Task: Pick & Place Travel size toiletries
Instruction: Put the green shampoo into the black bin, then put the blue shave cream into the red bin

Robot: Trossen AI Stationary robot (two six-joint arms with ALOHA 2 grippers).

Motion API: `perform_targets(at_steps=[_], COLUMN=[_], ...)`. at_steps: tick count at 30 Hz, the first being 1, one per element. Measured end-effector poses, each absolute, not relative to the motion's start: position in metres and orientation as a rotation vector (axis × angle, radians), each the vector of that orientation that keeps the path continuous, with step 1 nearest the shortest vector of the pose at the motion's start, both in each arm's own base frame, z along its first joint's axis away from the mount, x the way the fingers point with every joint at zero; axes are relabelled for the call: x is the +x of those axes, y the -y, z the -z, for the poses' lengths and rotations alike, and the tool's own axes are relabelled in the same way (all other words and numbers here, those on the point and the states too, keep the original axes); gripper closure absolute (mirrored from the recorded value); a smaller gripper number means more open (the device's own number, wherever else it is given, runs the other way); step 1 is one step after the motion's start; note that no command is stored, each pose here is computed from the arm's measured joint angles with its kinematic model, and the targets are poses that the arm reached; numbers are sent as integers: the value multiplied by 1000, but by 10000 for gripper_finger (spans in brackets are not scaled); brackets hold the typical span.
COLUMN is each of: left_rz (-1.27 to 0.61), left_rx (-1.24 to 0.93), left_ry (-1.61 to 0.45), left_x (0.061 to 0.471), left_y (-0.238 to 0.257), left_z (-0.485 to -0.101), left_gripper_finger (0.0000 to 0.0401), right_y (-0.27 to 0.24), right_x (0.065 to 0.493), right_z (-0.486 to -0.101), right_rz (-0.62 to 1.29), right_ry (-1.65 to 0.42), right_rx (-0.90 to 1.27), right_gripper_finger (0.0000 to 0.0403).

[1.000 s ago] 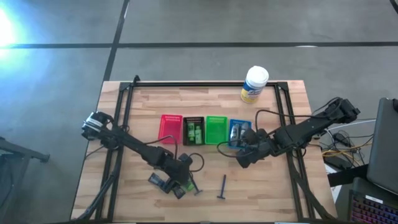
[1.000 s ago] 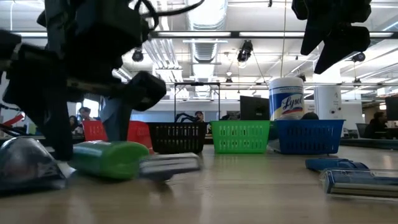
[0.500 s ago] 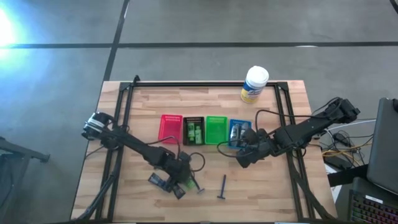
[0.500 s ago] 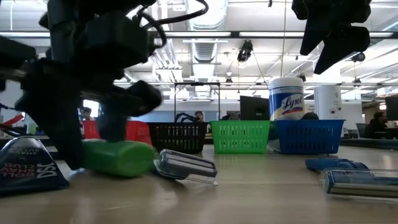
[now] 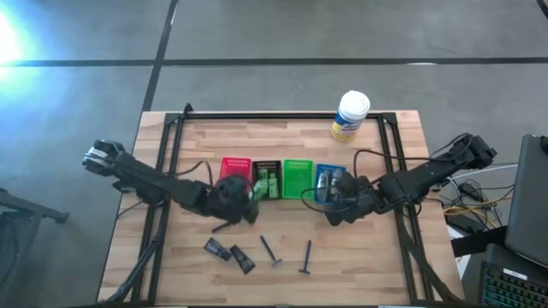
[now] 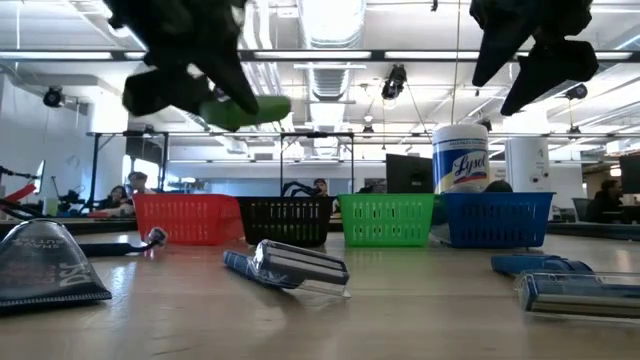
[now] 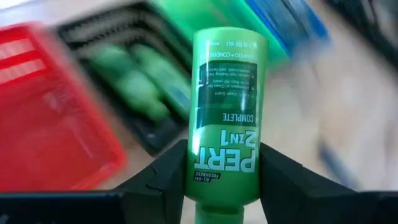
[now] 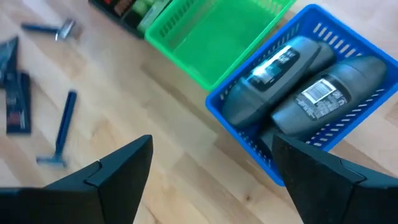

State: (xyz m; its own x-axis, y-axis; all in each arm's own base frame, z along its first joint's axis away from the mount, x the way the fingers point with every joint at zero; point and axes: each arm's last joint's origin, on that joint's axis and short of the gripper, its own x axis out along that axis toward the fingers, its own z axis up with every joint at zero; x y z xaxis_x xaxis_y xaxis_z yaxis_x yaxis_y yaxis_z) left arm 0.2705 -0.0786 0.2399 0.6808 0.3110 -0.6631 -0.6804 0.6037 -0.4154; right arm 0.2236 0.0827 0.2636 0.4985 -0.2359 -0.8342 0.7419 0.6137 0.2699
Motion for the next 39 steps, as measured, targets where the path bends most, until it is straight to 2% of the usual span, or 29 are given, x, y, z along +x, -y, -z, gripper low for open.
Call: perform_targets(at_steps=[3, 7, 12, 16, 25, 29, 32, 34, 36, 39], left_rz=[-805, -924, -861, -901, -915, -881, -791, -639, -389, 93], left_rx=[-883, -951, -1014, -1007, -1011, -961, -899, -800, -631, -424], left_ry=[-413, -390, -439, -433, -410, -422, -450, -514, -639, -803], left_x=[273, 288, 316, 325, 326, 324, 323, 323, 321, 311], left_y=[61, 41, 27, 21, 12, 12, 14, 17, 24, 46], left_z=[-233, -209, -188, -180, -185, -192, -205, -217, -224, -230], left_gripper_finger=[242, 241, 240, 233, 162, 145, 144, 146, 148, 151], right_y=[-82, -81, -81, -81, -81, -80, -81, -81, -83, -87], right_x=[224, 224, 224, 224, 224, 223, 222, 222, 223, 227], right_z=[-264, -264, -264, -264, -264, -263, -263, -263, -263, -260], right_rz=[691, 720, 726, 737, 742, 747, 734, 708, 664, 550], right_ry=[-814, -786, -782, -775, -775, -786, -806, -837, -873, -934], right_rx=[710, 742, 755, 777, 783, 775, 766, 757, 737, 701], right_gripper_finger=[83, 76, 62, 52, 59, 65, 67, 66, 63, 54])
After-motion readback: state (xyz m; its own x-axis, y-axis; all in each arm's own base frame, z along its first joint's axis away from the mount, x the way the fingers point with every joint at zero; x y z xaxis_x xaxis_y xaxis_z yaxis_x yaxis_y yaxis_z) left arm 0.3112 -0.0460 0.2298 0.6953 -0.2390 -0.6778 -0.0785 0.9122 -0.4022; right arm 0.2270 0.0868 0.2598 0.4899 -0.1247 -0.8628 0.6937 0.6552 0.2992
